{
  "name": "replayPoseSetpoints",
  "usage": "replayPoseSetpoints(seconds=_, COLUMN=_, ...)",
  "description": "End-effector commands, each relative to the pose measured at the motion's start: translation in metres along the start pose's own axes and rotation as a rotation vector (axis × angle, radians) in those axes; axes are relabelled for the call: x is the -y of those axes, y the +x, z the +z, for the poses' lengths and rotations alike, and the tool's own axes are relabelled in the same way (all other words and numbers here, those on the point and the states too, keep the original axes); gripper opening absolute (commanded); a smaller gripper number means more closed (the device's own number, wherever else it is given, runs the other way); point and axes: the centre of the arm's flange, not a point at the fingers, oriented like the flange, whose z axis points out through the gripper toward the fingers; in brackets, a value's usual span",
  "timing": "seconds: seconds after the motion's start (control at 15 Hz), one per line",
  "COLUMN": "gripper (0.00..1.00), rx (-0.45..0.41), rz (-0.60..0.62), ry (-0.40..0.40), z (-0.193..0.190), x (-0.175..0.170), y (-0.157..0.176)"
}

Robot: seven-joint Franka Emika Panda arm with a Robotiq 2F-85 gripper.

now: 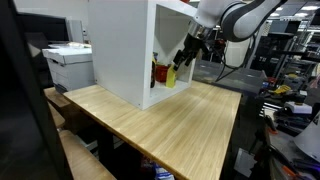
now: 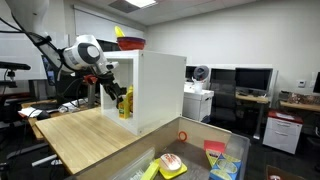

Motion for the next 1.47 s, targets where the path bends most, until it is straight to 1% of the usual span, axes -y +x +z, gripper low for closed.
replayPoseSetpoints(seconds=0.0, gripper=1.00, rx=0.049, rz=-0.027, ry=0.030, z=-0.021, x=-0.023, y=-0.014)
replayPoseSetpoints(seconds=0.13, gripper=1.00, rx=0.079, rz=-0.030, ry=0.041, z=-0.023, x=-0.032, y=-0.020)
replayPoseSetpoints(seconds=0.27, gripper=1.00, rx=0.126, rz=-0.042, ry=0.044, z=-0.023, x=-0.042, y=-0.027)
replayPoseSetpoints(seconds=0.4, gripper=1.00, rx=0.213, rz=-0.078, ry=0.045, z=-0.021, x=-0.053, y=-0.036)
replayPoseSetpoints(seconds=0.47, gripper=1.00, rx=0.267, rz=-0.104, ry=0.069, z=-0.020, x=-0.062, y=-0.043)
replayPoseSetpoints(seconds=0.6, gripper=1.00, rx=0.355, rz=-0.152, ry=0.091, z=-0.020, x=-0.076, y=-0.056)
replayPoseSetpoints(seconds=0.87, gripper=1.00, rx=0.512, rz=-0.183, ry=0.056, z=-0.027, x=-0.112, y=-0.083)
replayPoseSetpoints(seconds=1.0, gripper=1.00, rx=0.558, rz=-0.191, ry=0.032, z=-0.030, x=-0.128, y=-0.094)
replayPoseSetpoints(seconds=1.13, gripper=1.00, rx=0.582, rz=-0.197, ry=0.028, z=-0.035, x=-0.148, y=-0.103)
replayPoseSetpoints(seconds=1.27, gripper=1.00, rx=0.601, rz=-0.216, ry=0.046, z=-0.039, x=-0.167, y=-0.112)
replayPoseSetpoints(seconds=1.4, gripper=1.00, rx=0.610, rz=-0.221, ry=0.049, z=-0.043, x=-0.187, y=-0.122)
